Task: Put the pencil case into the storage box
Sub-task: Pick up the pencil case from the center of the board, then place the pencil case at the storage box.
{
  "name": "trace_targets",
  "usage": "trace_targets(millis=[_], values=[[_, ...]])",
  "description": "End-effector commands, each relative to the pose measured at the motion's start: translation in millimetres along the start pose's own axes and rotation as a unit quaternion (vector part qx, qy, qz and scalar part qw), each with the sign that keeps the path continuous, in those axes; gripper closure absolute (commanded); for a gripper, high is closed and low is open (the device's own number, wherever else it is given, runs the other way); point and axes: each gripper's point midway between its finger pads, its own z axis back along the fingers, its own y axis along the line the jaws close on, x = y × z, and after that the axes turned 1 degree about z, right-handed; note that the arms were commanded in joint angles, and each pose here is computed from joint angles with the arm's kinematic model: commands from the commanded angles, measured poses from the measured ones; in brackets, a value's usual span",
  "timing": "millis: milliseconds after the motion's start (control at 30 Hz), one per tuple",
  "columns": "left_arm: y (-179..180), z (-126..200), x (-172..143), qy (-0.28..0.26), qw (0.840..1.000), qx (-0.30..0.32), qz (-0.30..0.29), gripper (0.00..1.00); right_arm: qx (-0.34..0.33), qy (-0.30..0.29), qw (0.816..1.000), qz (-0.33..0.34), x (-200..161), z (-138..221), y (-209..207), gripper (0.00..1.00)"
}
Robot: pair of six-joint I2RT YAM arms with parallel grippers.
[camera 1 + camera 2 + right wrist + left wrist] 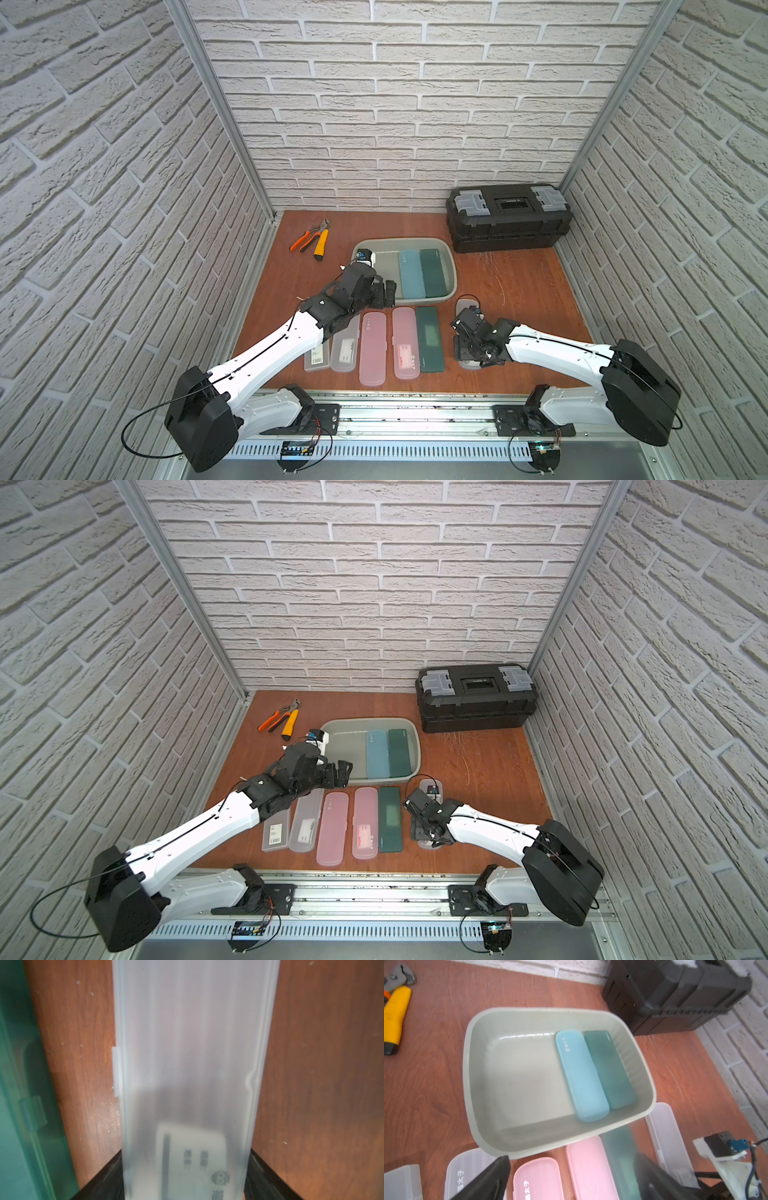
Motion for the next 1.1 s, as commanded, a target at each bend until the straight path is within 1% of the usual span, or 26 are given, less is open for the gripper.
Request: trace_targets(millis=[0, 67, 167, 300, 400, 500, 567, 700, 800, 867, 967, 1067], values=[[-2.7, 7.0, 10.8, -0.016, 1.0, 0.001, -0.013, 0.02, -0.007, -0.041, 0.999, -0.007, 15.8, 17.0, -4.3, 0.35], [-5.5, 11.3, 17.6, -0.03, 0.999, -0.005, -0.022, 0.02, -0.009, -0.053, 0.999, -0.009, 21.3, 26.0, -6.5, 0.35], [-5.9, 21.6, 37.9, -0.061, 0.997, -0.011, -0.037, 0.02, 0.005, -0.084, 0.996, -0.014, 34.9, 44.3, -5.2, 0.35], [5.5, 38.8, 66.6, -0.094, 0.995, -0.016, -0.023, 0.01, 0.018, -0.124, 0.992, -0.006, 57.7, 73.5, 0.0, 0.36], [18.2, 44.2, 76.9, -0.099, 0.995, -0.025, -0.005, 0.01, 0.029, -0.152, 0.988, -0.002, 76.3, 92.4, 8.6, 0.36], [36.4, 43.9, 83.1, -0.094, 0.995, -0.02, 0.017, 0.02, 0.066, -0.187, 0.98, 0.006, 101.0, 108.7, 31.7, 0.36], [45.6, 44.5, 88.2, -0.086, 0.996, -0.019, 0.028, 0.02, 0.084, -0.197, 0.977, 0.014, 115.7, 118.2, 48.8, 0.36], [64.3, 46.7, 101.9, -0.074, 0.997, -0.015, 0.035, 0.02, 0.105, -0.187, 0.975, 0.055, 142.4, 125.4, 90.0, 0.36], [73.9, 40.6, 105.7, -0.06, 0.998, -0.008, 0.021, 0.01, 0.116, -0.167, 0.975, 0.086, 160.6, 121.7, 122.8, 0.36], [77.3, 28.7, 101.0, -0.041, 0.999, -0.005, 0.007, 0.01, 0.124, -0.157, 0.975, 0.098, 172.1, 116.4, 142.6, 0.36], [71.5, 10.0, 91.1, -0.008, 0.999, -0.036, -0.017, 0.02, 0.137, -0.145, 0.974, 0.108, 187.7, 104.1, 170.4, 0.36], [72.3, -1.0, 85.2, -0.003, 0.998, -0.051, -0.032, 0.02, 0.146, -0.132, 0.974, 0.113, 198.2, 88.6, 193.6, 0.36]])
